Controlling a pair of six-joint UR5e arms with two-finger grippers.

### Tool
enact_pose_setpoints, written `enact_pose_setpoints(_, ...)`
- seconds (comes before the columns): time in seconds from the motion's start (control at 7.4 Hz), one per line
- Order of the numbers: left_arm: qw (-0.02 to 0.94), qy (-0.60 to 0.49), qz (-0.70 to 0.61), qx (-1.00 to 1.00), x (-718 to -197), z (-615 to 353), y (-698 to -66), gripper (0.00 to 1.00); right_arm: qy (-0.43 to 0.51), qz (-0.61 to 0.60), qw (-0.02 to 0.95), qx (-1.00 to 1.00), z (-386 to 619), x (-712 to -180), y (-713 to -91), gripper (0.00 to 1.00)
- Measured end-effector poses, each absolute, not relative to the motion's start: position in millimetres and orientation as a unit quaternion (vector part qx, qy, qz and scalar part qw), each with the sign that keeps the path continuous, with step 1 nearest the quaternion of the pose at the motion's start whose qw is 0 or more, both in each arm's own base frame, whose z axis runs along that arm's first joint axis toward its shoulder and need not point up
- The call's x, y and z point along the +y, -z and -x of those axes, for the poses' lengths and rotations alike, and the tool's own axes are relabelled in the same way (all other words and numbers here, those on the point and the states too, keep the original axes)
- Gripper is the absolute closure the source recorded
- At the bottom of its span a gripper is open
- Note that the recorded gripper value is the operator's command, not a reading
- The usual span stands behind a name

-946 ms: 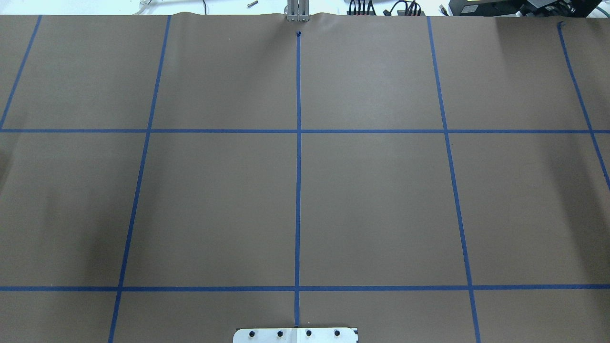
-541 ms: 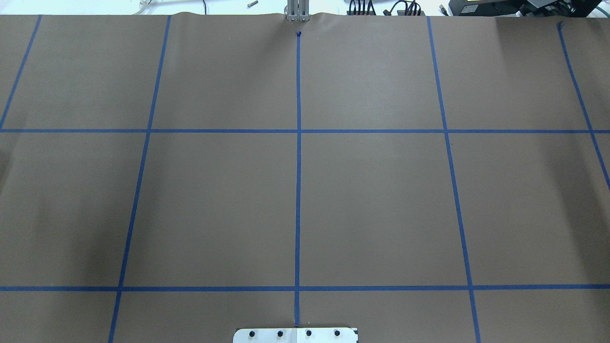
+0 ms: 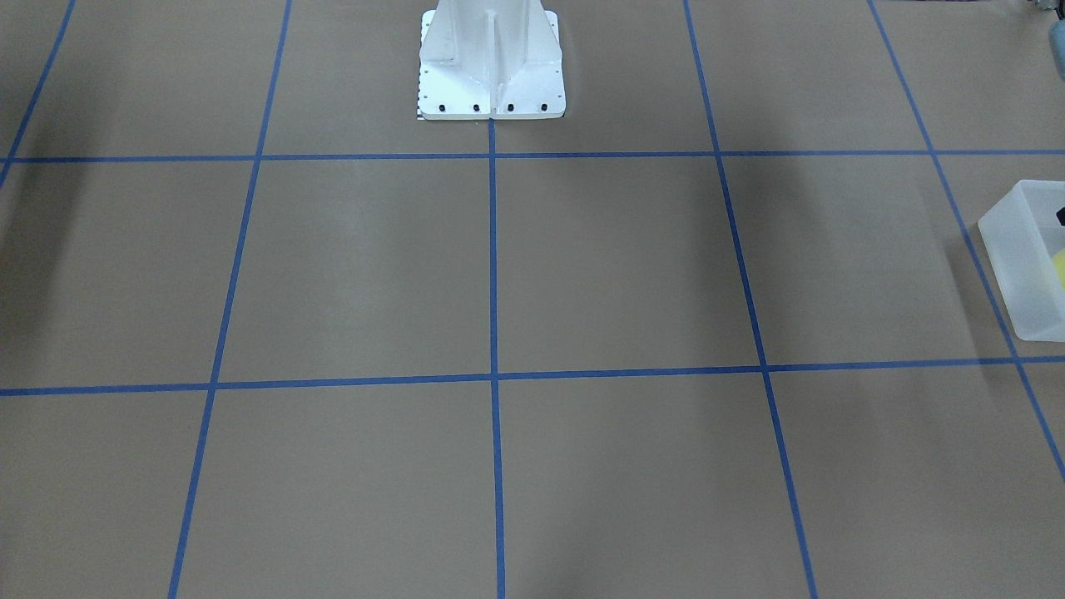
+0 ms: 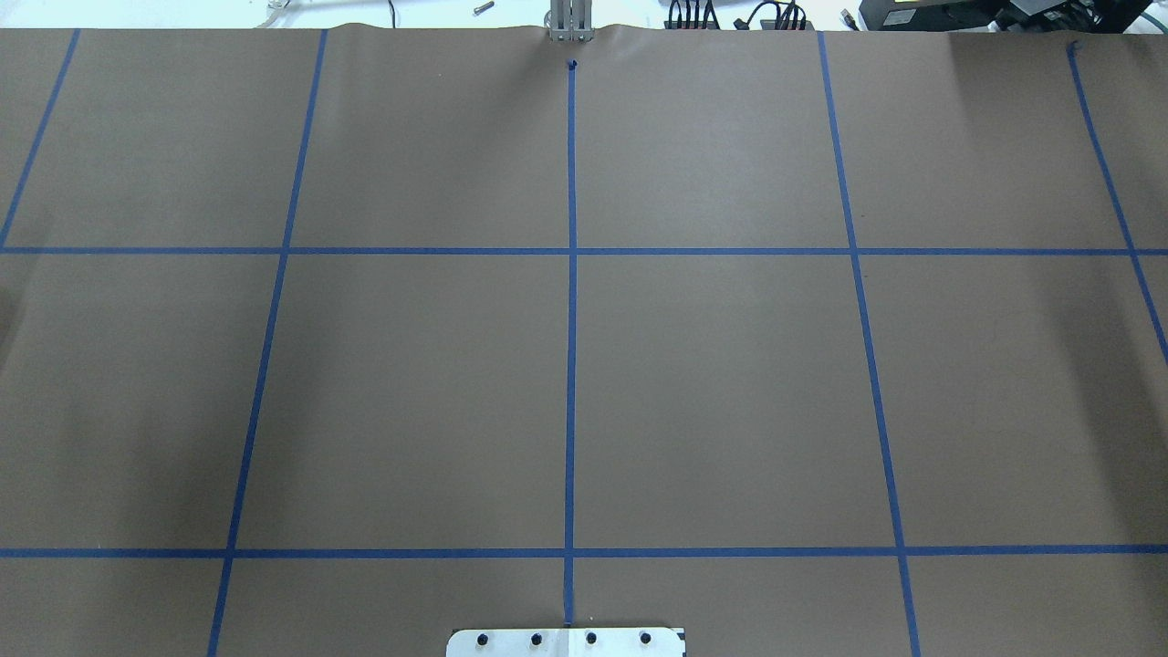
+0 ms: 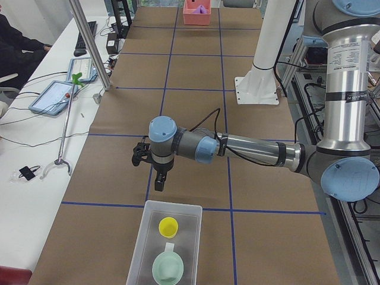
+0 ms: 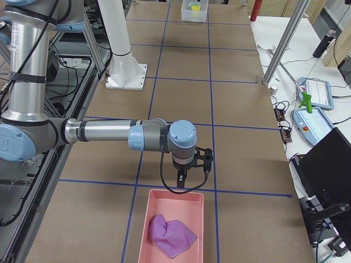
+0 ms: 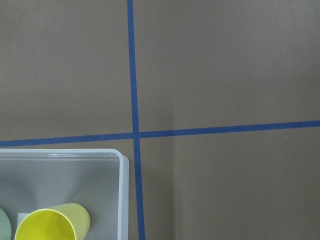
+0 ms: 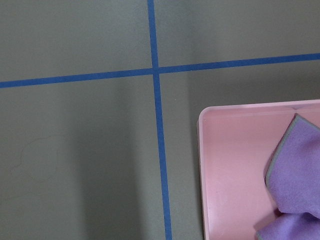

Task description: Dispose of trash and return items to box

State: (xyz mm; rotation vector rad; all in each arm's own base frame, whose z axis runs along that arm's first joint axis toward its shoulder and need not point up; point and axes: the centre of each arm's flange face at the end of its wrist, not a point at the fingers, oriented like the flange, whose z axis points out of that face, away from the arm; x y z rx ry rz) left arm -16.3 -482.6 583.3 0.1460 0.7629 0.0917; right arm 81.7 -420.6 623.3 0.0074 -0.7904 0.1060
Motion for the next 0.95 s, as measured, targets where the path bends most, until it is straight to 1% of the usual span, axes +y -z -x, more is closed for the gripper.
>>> enact_pose_setpoints(0.95, 0.926, -0.038, -0.072, 0.368, -480.0, 34.1, -587.2, 0.01, -0.046, 0.004, 0.927, -0.372, -70.6, -426.0, -624.6, 0.00)
